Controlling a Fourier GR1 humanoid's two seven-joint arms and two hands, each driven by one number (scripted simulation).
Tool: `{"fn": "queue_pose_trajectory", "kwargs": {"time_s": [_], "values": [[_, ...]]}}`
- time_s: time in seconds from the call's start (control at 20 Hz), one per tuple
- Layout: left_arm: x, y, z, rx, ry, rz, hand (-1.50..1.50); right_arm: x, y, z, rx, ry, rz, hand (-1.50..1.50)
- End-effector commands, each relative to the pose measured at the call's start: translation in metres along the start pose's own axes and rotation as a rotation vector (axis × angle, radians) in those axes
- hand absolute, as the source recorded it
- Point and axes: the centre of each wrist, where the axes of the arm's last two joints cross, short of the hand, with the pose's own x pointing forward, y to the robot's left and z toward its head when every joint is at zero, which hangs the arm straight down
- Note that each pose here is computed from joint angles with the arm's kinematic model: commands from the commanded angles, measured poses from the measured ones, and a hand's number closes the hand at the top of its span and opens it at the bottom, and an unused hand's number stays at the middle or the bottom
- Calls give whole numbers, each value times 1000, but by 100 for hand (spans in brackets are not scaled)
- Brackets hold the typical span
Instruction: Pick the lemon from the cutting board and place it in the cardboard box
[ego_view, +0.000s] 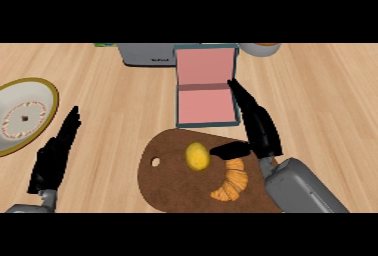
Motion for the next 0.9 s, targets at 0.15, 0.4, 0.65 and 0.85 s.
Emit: {"fn": "queue_pose_trajectory", "kwargs": {"time_s": [0.15, 0.4, 0.65, 0.85], "values": [[-8, -8, 6, -10, 17, -6, 0, 39, -19, -5, 365, 169, 327, -150], [11, 2, 9, -4, -10, -5, 0, 82, -5, 8, 495, 242, 333, -150], [0, 6, 20, -3, -10, -6, 0, 102, 13, 3, 503, 320, 365, -150], [9, -5, 5, -16, -13, 7, 0, 110, 37, -2, 479, 352, 386, -150]]}}
